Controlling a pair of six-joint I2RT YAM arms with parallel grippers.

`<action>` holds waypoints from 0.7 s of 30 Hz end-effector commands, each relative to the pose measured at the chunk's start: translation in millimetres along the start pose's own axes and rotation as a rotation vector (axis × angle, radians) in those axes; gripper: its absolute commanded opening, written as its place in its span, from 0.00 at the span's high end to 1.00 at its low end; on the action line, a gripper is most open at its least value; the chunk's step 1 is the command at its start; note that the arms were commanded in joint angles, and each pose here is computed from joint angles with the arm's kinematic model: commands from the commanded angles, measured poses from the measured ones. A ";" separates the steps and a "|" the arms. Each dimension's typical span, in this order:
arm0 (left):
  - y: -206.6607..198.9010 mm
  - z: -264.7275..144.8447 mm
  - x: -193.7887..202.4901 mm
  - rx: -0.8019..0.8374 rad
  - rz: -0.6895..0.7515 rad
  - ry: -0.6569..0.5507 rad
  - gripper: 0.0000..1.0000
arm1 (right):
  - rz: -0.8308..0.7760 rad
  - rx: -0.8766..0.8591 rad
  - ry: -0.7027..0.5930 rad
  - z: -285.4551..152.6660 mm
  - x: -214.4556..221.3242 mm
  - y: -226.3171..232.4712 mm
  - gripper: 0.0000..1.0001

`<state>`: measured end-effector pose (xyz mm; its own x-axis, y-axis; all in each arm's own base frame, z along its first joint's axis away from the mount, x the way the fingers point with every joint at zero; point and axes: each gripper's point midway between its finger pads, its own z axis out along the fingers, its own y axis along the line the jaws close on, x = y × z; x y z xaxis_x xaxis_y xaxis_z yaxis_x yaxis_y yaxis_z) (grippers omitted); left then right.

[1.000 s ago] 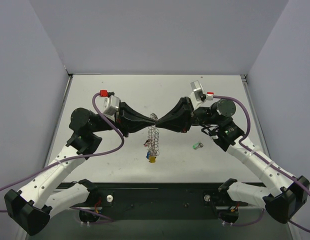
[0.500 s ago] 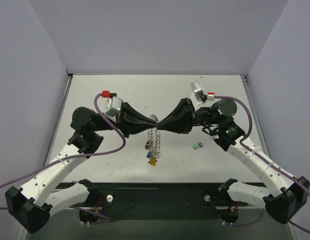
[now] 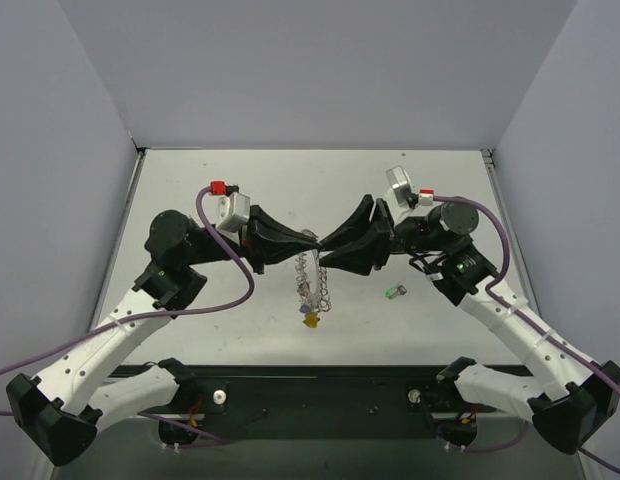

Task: Put the keys on the keyring

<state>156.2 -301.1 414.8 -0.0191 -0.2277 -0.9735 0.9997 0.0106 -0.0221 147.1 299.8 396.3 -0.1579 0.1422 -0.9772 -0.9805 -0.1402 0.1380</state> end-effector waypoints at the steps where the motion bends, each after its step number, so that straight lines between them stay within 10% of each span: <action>1: 29.7 6.5 30.6 -0.174 -0.007 0.057 1.00 | -0.052 0.065 0.000 5.1 9.7 -8.7 0.56; 21: 51.9 -18.8 43.1 -0.382 0.034 0.119 1.00 | -0.109 0.422 -0.059 -43.1 -1.1 -47.4 0.31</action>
<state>202.7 -302.1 351.6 -0.0807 -0.0811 -0.9934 0.9416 0.3206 -0.1026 184.5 283.2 356.4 -0.1706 0.1017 -0.9801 -0.9696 0.1597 0.1854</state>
